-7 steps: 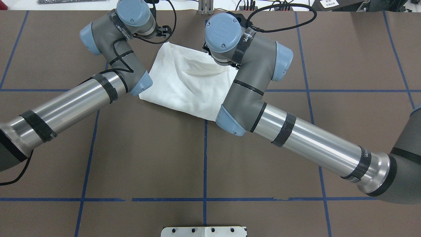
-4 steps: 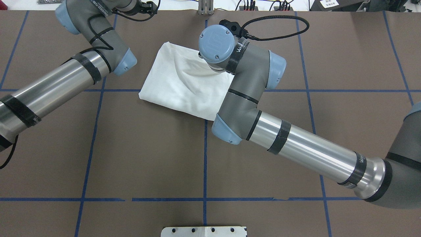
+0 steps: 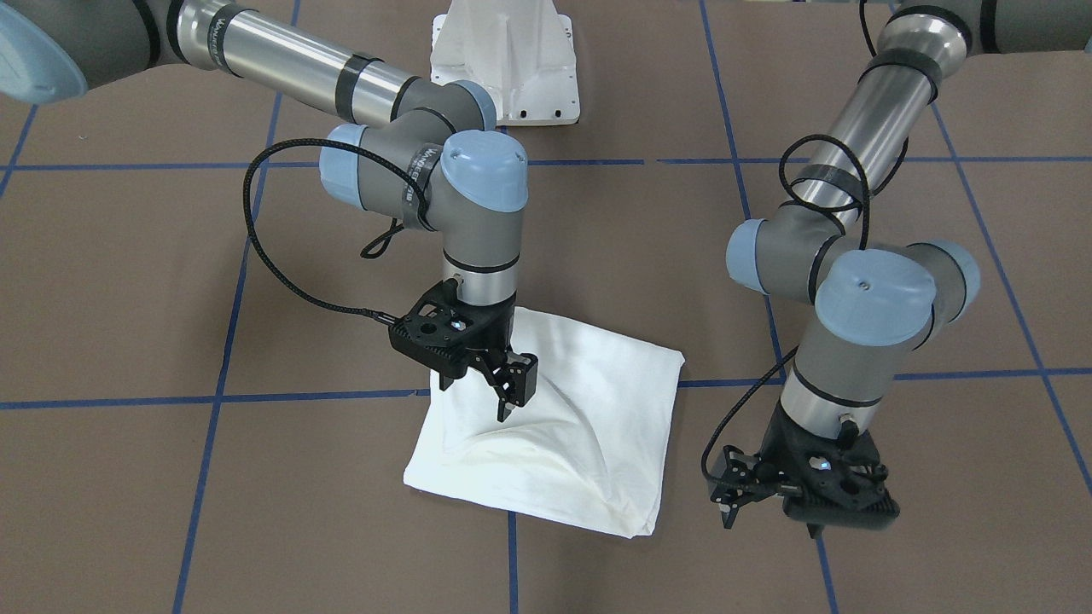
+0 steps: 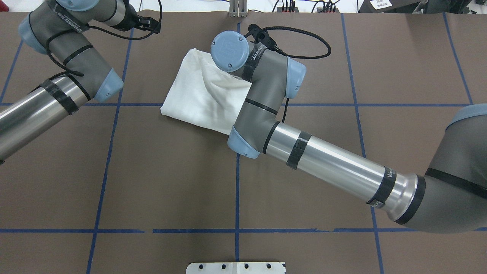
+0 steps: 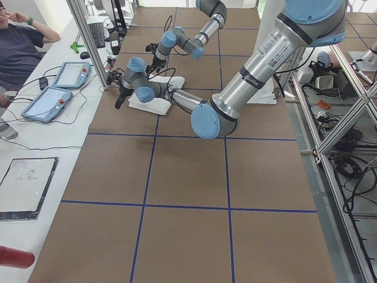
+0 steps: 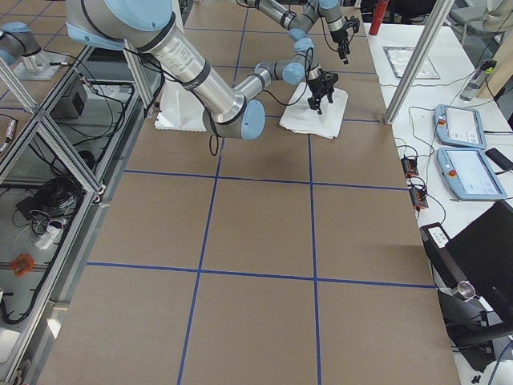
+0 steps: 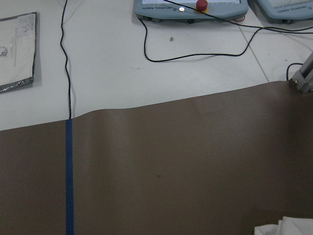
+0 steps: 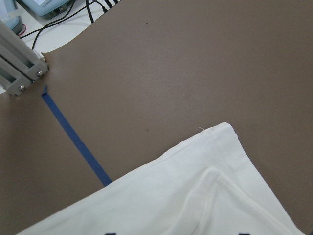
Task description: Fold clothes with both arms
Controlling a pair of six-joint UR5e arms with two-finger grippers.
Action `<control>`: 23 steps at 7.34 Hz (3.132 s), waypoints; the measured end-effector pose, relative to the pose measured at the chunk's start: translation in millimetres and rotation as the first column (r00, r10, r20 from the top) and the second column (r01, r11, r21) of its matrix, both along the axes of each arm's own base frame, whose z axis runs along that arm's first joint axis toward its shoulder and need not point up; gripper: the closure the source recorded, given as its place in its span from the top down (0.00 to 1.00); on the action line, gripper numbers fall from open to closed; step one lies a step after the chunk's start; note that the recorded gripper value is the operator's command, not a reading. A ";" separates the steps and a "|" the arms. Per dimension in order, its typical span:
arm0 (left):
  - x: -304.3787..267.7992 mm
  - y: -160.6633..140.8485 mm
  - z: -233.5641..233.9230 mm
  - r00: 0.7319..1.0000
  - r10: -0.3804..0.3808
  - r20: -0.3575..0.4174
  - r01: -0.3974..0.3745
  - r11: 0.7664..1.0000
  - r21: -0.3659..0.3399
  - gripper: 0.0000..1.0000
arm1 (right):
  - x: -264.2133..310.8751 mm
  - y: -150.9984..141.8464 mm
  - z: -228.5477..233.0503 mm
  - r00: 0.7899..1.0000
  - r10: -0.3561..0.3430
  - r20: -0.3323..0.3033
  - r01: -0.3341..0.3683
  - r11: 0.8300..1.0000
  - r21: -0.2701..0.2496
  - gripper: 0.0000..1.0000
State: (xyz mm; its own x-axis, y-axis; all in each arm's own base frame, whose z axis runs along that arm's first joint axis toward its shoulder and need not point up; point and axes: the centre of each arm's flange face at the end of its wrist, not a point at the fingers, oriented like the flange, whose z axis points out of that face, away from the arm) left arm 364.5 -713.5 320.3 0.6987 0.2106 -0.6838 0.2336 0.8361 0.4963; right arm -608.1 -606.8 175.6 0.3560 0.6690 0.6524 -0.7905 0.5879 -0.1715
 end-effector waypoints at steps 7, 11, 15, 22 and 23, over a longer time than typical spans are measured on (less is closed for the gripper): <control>-9.8 16.2 4.9 1.000 0.003 -0.006 -0.002 1.000 0.008 1.00 | -24.1 -12.7 23.2 0.999 0.009 -0.054 -0.008 1.000 0.022 0.00; -8.3 17.7 6.1 1.000 0.000 -0.011 0.000 1.000 0.002 1.00 | -6.7 -29.2 39.0 0.986 -0.028 -0.165 0.037 0.998 0.049 0.99; -18.7 38.7 8.9 1.000 0.015 -0.026 -0.014 1.000 0.013 1.00 | 10.7 -43.1 24.5 0.972 -0.110 -0.210 0.133 0.986 0.100 1.00; -216.0 126.0 83.3 0.941 0.256 0.221 -0.271 0.962 0.039 1.00 | 303.9 -51.5 80.7 0.671 -0.683 -0.289 0.724 0.688 0.056 1.00; -262.2 140.8 126.0 0.938 0.277 0.208 -0.283 0.959 -0.005 1.00 | 368.1 -41.5 117.0 0.596 -0.738 -0.318 0.789 0.612 0.056 1.00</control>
State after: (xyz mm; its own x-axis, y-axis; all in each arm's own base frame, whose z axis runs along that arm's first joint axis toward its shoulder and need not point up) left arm 102.3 -572.7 446.3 0.7333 0.4328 -0.5243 -0.1169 0.8400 0.5299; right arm -240.0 -648.3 292.6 0.8398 -0.0380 0.5416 -0.0335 0.9920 0.1216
